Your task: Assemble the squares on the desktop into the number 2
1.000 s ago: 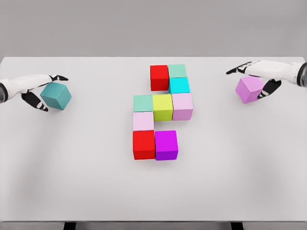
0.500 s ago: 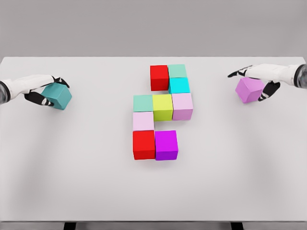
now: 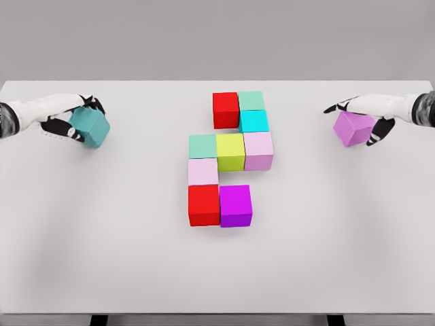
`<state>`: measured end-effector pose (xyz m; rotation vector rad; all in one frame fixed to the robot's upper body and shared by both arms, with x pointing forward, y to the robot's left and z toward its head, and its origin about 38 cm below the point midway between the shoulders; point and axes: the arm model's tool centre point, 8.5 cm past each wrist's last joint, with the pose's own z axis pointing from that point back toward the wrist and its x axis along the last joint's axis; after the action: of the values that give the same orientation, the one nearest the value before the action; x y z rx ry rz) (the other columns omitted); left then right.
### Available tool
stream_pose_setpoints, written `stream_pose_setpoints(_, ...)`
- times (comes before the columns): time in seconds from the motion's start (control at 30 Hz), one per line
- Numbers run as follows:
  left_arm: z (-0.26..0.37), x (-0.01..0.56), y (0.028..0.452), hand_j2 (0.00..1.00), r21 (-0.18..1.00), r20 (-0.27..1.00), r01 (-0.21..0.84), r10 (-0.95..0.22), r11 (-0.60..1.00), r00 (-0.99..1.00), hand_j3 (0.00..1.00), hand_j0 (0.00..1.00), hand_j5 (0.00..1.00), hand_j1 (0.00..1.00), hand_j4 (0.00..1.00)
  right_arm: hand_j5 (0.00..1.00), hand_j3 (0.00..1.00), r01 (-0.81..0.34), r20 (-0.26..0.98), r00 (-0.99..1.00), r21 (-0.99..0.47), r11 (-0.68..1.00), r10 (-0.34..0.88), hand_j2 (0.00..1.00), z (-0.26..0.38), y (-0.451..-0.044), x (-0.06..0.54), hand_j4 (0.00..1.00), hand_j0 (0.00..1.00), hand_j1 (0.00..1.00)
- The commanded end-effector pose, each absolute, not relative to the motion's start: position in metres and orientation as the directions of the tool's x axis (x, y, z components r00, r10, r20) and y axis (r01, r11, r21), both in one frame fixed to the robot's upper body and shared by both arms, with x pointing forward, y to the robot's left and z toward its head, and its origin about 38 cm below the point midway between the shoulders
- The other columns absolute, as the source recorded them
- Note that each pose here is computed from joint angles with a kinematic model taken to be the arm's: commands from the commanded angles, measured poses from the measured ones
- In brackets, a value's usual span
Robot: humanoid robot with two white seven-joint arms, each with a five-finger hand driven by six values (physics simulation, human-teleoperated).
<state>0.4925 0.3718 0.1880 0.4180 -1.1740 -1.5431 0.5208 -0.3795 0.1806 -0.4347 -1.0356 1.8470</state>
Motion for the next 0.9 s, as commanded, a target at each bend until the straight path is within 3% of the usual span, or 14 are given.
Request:
stream_pose_setpoints(0.0, 0.186, 0.495, 0.358, 0.32, 0.832, 0.336, 0.545, -0.872, 0.099, -0.355, 0.32, 0.32, 0.32, 0.32, 0.32, 1.00, 1.00, -0.563, 0.132, -0.488, -0.803, -0.195, 0.863, 1.00, 0.180, -0.380, 0.521, 1.00, 1.00, 1.00)
stream_pose_setpoints(0.83, 0.204, 0.544, 0.219, 0.29, 0.745, 0.480, 0.611, -0.851, 0.268, -0.213, 0.29, 0.29, 0.29, 0.29, 0.29, 1.00, 1.00, -0.572, 0.125, -0.482, -0.795, -0.204, 0.867, 1.00, 0.176, -0.377, 0.525, 1.00, 1.00, 1.00)
stream_pose_setpoints(0.87, 0.205, 0.546, 0.211, 0.29, 0.740, 0.487, 0.613, -0.849, 0.277, -0.205, 0.29, 0.29, 0.29, 0.29, 0.29, 0.94, 0.94, -0.570, 0.125, -0.482, -0.797, -0.202, 0.867, 0.94, 0.177, -0.377, 0.525, 0.94, 0.94, 0.94)
